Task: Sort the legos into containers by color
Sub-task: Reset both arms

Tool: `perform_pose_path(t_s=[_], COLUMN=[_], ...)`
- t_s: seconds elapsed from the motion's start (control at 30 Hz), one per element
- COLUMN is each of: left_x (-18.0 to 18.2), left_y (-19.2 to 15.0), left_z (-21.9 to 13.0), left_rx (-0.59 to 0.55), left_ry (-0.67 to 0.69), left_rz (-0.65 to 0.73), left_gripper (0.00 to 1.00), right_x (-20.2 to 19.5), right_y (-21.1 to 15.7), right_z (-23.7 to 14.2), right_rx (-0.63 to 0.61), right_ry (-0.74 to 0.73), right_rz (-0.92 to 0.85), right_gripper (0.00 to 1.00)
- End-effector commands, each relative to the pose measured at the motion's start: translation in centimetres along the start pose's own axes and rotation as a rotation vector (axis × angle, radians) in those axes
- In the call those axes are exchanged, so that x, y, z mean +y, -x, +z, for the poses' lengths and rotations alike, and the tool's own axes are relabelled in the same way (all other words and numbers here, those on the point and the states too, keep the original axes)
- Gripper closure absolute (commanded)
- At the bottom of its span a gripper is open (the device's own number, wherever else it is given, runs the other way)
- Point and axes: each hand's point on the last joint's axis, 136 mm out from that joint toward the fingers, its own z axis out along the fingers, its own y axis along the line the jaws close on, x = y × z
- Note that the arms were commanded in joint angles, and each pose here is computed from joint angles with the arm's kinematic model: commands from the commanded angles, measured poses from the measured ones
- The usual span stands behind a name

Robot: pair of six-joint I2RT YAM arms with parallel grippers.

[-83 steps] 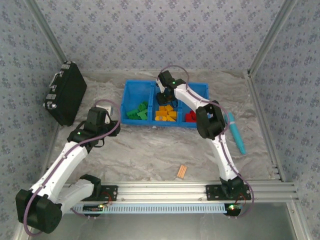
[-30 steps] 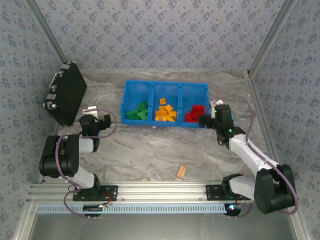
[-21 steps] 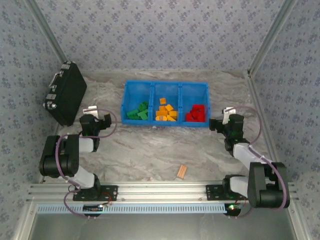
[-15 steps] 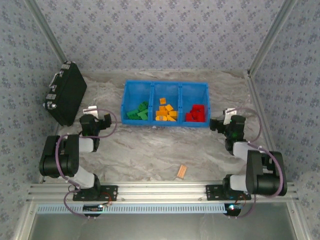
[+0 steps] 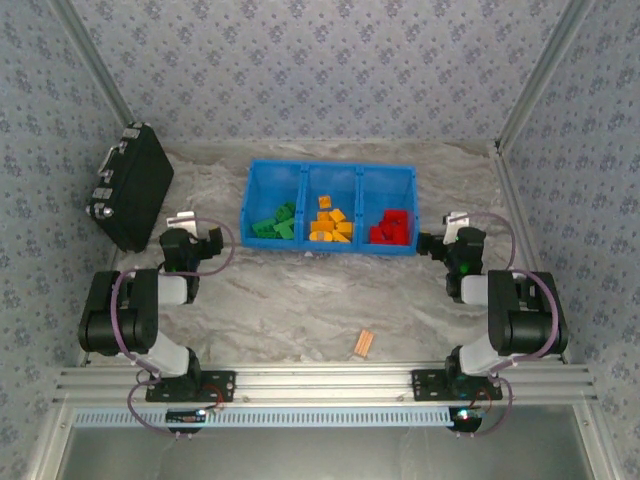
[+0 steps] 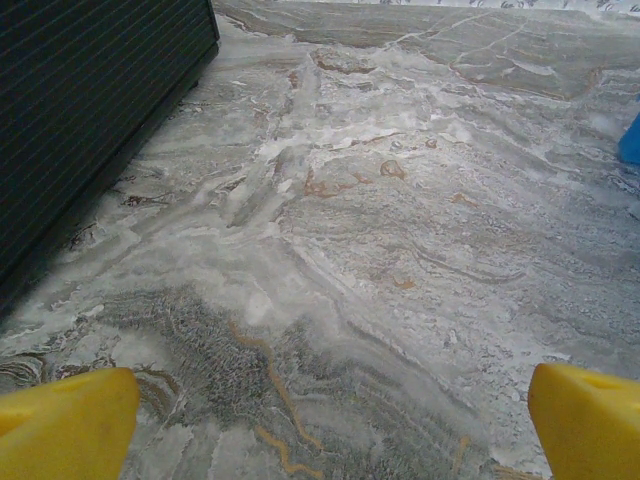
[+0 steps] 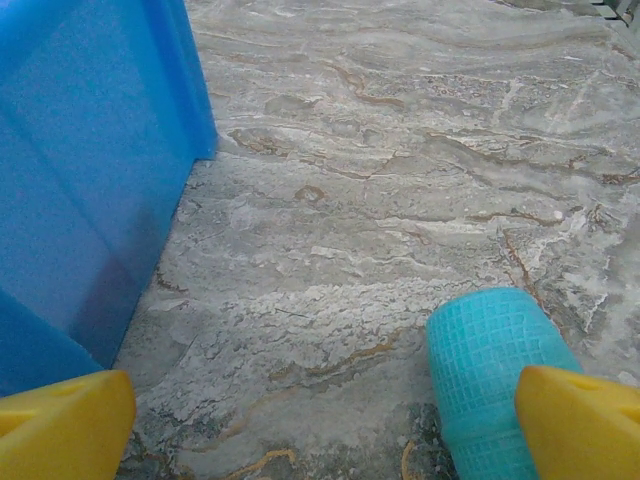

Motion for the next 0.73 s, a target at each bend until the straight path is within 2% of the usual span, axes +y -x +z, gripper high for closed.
perform_pose_path(t_s=[0.0, 0.7], left_x=[-0.47, -0.45], left_y=[1.34, 1.32], left_z=[0.31, 0.30], left_rx=[-0.035, -0.035], left_ry=[-0.014, -0.013], left_rz=[0.011, 0.010], left_gripper=[0.00, 0.00], right_x=[-0.10, -0.04], right_y=[1.20, 1.22], right_z=[0.32, 0.41], right_rx=[-0.036, -0.032], right_ry=[-0.024, -0.022], right_rz=[-0.001, -0.003], right_gripper=[0.01, 0.01])
